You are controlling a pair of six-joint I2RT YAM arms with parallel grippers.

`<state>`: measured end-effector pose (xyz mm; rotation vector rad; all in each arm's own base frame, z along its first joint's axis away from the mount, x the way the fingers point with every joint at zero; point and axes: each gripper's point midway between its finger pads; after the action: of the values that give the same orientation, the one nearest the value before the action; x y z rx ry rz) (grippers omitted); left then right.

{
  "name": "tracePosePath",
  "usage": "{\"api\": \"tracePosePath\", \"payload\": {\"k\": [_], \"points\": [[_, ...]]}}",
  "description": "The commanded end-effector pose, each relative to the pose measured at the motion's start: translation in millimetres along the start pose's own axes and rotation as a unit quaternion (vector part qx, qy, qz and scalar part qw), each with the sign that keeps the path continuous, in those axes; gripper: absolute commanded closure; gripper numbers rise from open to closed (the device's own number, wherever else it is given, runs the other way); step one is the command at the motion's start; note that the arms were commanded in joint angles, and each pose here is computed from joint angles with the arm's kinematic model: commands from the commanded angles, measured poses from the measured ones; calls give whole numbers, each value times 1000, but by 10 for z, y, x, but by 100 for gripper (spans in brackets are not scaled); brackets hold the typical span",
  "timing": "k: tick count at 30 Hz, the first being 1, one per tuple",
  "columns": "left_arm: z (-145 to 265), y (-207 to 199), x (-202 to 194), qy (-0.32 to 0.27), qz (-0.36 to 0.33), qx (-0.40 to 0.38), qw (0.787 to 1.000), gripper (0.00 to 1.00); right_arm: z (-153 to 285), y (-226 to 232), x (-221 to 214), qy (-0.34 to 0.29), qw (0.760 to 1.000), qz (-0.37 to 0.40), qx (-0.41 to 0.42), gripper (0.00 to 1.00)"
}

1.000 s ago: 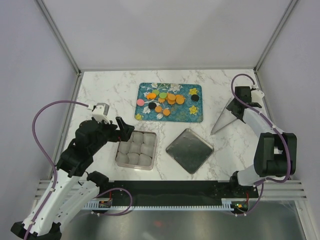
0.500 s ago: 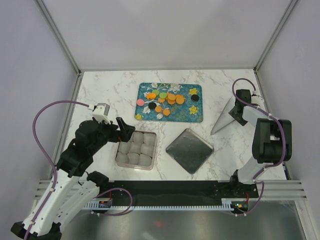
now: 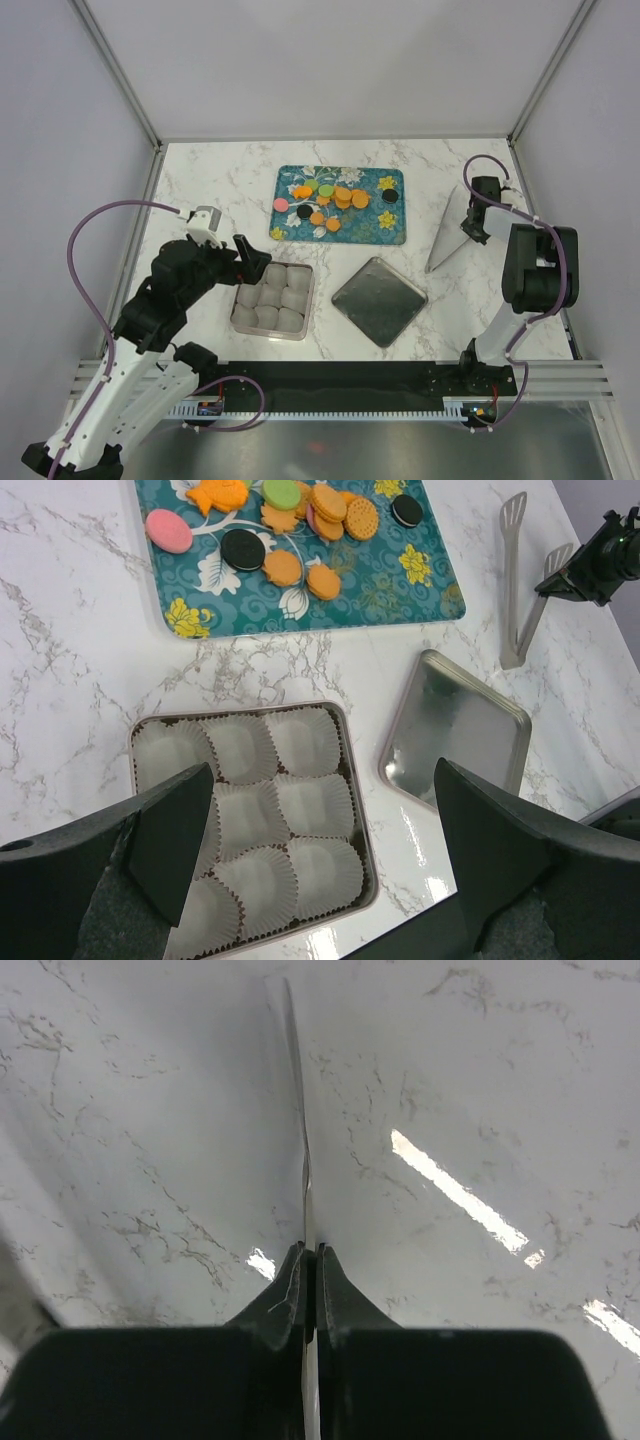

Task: Pack the cookies

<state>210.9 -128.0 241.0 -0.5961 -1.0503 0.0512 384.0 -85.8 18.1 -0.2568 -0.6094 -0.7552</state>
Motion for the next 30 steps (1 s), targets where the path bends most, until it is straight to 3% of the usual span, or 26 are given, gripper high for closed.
{"api": "tracePosePath", "payload": {"k": [1, 8, 13, 16, 19, 23, 28, 29, 30], "points": [[-54, -75, 29, 0, -17, -23, 1000, 0, -24, 86, 142, -11, 1000, -1, 13, 100], [-79, -255, -18, 24, 13, -61, 998, 0, 414, 430, 460, -32, 992, 5, 121, 100], [-61, -537, 99, 16, 35, -123, 992, 0, 1121, 888, 738, -54, 962, 9, 267, 100], [-77, -756, 170, 19, 53, -173, 983, 0, 1696, 1296, 740, -75, 928, 34, 363, 100], [-114, -925, 167, 37, 70, -213, 974, 0, 2324, 1749, 567, -76, 878, 48, 470, 100], [-148, -1137, 282, 31, 79, -265, 961, 0, 3182, 2280, 274, -70, 790, 55, 607, 100], [-289, -1255, 349, 38, 88, -289, 953, 0, 3905, 2586, 10, -43, 707, 38, 705, 100], [-304, -1261, 343, 42, 93, -289, 952, 0, 4113, 2648, -63, -31, 680, 27, 732, 100], [-297, -1331, 440, 26, 88, -305, 948, 0, 4185, 2672, -104, -26, 670, 23, 741, 100]]}}
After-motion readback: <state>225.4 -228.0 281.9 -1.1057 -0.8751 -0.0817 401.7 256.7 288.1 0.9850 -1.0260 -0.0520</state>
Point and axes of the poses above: each gripper's point midway between its finger pads, its own z axis back along the fingers, its own y axis along the line the jaws close on, x = y × z, and after that the axes turned 8 degrees about z, right-handed
